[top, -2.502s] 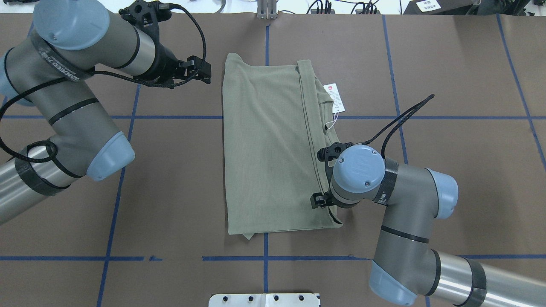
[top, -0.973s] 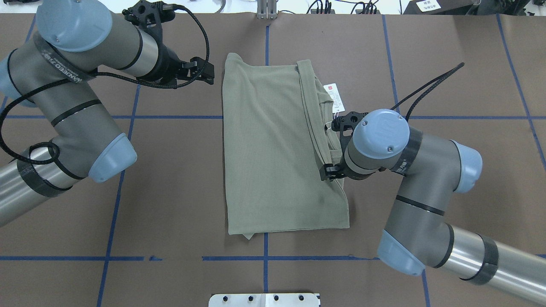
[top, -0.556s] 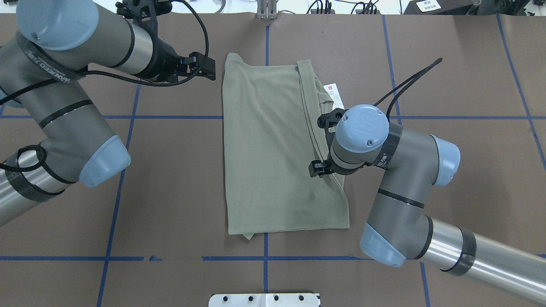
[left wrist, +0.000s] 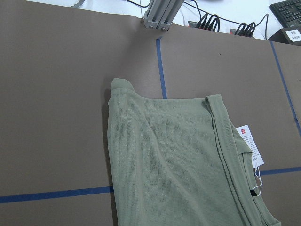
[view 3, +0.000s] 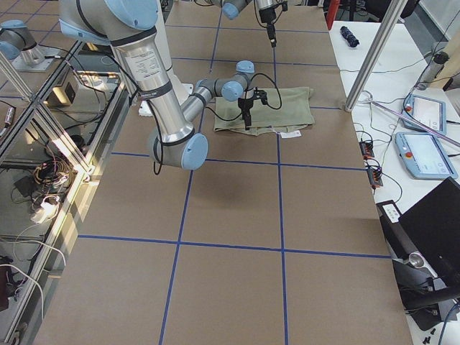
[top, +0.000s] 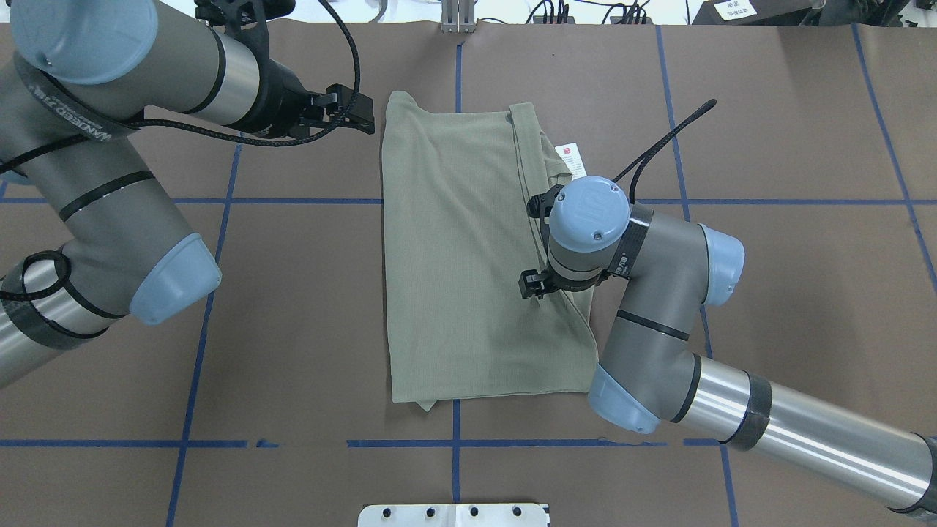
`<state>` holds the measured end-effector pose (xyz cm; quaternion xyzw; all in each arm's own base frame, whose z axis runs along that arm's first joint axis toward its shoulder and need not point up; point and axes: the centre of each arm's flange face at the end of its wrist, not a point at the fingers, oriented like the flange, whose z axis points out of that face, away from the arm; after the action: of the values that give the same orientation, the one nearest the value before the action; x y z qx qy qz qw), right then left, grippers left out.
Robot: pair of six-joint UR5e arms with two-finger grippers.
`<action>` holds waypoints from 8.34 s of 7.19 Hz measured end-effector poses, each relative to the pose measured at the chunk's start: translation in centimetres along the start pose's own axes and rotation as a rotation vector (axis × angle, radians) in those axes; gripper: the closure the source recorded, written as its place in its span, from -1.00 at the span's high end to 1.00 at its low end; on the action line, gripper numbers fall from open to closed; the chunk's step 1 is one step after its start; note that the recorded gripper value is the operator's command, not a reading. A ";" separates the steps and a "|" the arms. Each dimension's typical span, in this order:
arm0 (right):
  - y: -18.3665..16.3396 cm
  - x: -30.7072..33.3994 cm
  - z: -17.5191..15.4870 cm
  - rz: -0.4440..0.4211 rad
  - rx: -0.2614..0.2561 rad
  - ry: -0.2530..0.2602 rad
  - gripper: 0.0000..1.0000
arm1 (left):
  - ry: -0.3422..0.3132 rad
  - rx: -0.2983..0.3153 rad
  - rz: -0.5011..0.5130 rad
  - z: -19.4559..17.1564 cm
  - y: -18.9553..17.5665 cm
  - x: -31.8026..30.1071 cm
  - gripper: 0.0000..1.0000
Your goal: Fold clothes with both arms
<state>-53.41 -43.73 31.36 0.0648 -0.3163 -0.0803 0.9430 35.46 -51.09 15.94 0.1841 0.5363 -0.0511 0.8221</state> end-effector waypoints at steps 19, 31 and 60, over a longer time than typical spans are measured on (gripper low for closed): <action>-16.8 2.2 0.3 0.010 0.040 0.070 1.00 | 0.028 0.019 0.013 -1.2 -0.6 1.1 1.00; -20.3 10.2 0.3 -0.030 0.025 0.116 1.00 | 0.026 0.024 0.009 -1.0 -1.0 1.0 1.00; -2.7 13.5 -9.1 0.125 0.010 -0.215 1.00 | -0.219 -0.205 -0.539 14.6 29.0 4.3 -1.00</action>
<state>-37.55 -48.28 31.58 0.0408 -0.4194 -0.0261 0.9065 57.99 -28.89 24.47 -0.0553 0.4762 -0.2323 0.8463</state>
